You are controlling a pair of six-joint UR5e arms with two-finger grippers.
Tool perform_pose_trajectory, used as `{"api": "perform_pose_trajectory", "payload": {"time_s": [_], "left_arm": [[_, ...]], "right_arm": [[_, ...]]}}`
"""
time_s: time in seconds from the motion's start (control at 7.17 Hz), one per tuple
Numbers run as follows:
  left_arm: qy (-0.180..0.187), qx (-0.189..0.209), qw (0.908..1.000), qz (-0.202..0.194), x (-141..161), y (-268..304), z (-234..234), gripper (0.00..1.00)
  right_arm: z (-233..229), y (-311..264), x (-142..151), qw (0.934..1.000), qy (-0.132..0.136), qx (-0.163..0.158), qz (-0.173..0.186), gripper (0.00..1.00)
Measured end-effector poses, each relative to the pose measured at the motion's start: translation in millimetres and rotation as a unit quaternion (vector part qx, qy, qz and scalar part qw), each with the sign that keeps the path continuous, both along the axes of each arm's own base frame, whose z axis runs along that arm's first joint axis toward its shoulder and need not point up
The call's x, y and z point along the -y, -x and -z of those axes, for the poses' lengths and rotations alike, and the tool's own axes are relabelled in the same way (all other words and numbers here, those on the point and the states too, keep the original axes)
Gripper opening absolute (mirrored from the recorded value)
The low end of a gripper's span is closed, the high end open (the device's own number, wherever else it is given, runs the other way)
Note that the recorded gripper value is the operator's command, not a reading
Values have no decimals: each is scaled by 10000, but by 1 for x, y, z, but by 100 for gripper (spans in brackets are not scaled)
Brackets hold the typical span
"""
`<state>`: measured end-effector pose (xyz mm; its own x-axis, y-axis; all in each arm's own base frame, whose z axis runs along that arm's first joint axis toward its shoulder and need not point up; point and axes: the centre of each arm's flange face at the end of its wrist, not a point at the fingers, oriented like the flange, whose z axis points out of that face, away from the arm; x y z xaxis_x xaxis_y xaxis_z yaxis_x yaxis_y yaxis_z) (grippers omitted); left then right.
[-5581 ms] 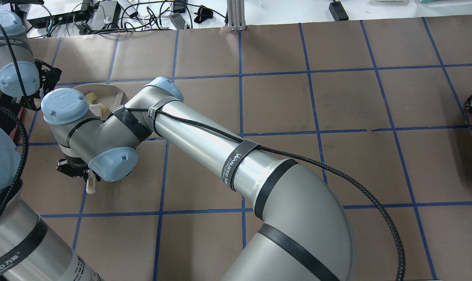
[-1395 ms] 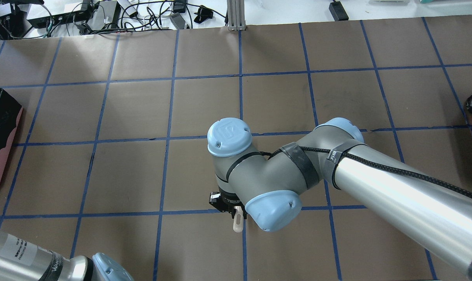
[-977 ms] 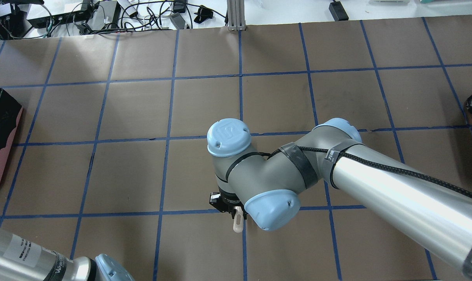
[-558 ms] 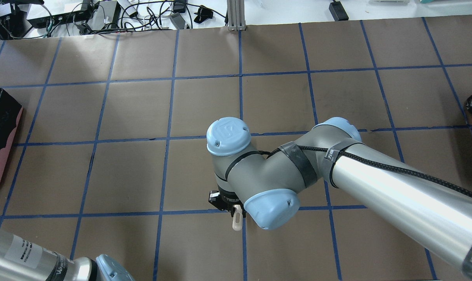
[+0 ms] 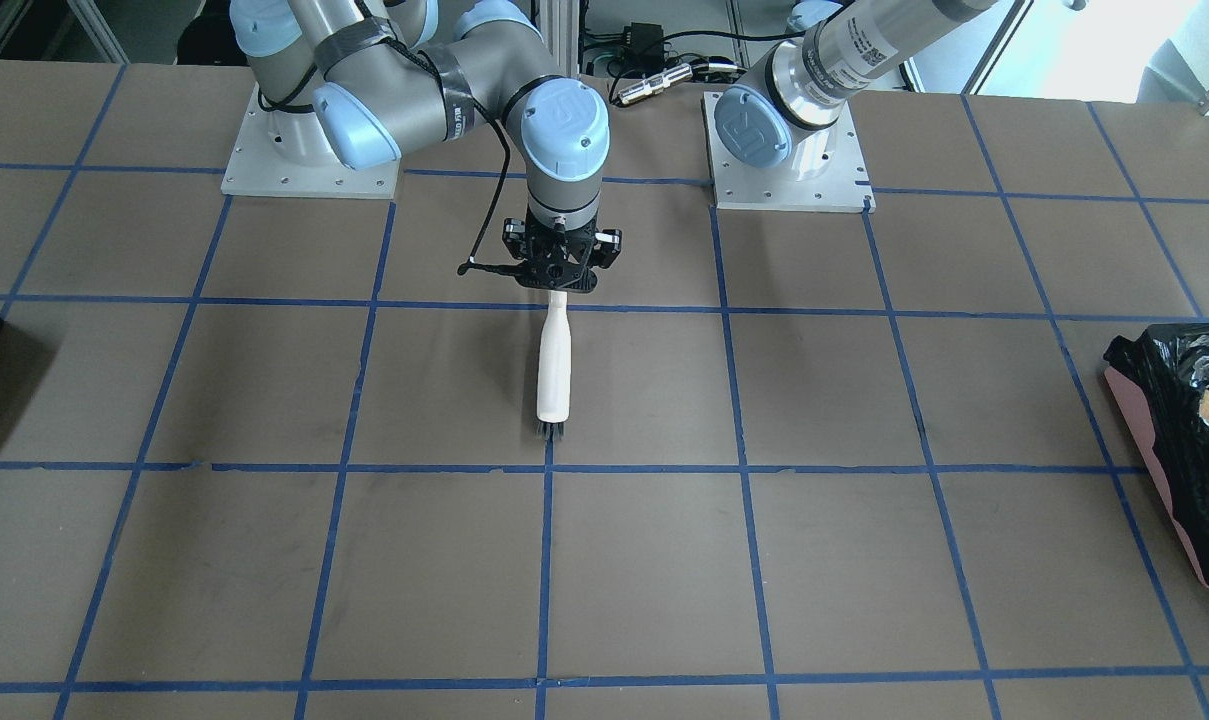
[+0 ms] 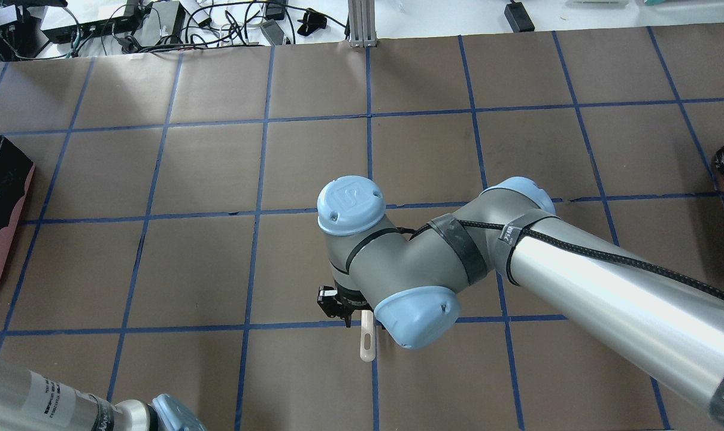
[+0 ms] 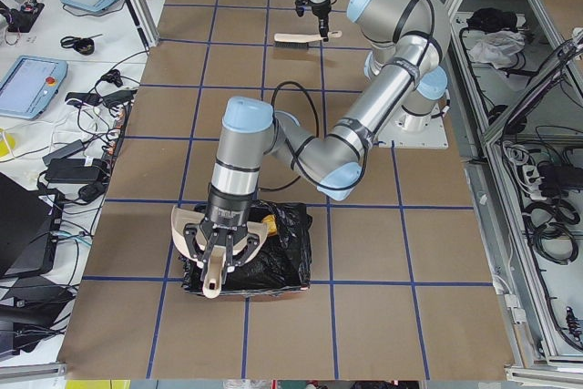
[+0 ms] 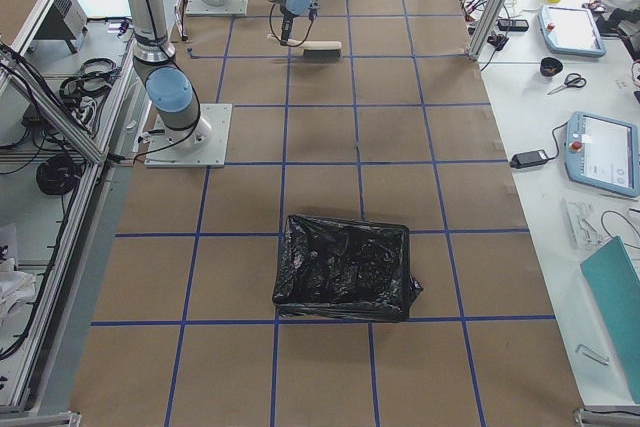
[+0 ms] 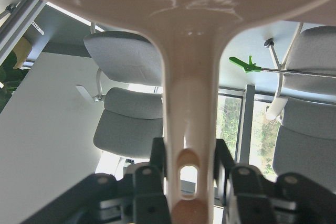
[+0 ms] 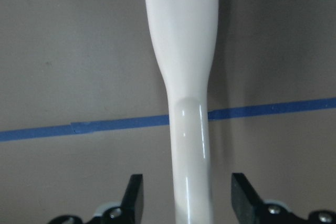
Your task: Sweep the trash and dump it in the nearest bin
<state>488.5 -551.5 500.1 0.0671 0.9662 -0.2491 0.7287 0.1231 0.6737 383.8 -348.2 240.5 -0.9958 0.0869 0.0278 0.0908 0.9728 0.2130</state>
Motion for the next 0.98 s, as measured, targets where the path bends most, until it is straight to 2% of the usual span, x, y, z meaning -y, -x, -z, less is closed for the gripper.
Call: {"api": "perform_pose_trajectory", "payload": {"time_s": [0.14,0.28,0.42,0.7,0.98], "left_arm": [[-31,-388,9992,-110,6,32,-14,0],[71,-900,9947,-493,11,61,-18,0],[243,-1464,9830,-1077,21,99,-16,0],[561,-2178,9511,-2117,51,201,-4,0],[979,-2553,9092,-3138,73,321,20,0]], "right_arm": [[-23,-2,12,9998,187,78,24,97],[-59,-4,20,9992,369,160,45,99],[-101,-2,22,9987,471,206,65,100],[-173,8,15,9980,598,203,97,100],[-228,32,26,9967,785,46,205,100]]}}
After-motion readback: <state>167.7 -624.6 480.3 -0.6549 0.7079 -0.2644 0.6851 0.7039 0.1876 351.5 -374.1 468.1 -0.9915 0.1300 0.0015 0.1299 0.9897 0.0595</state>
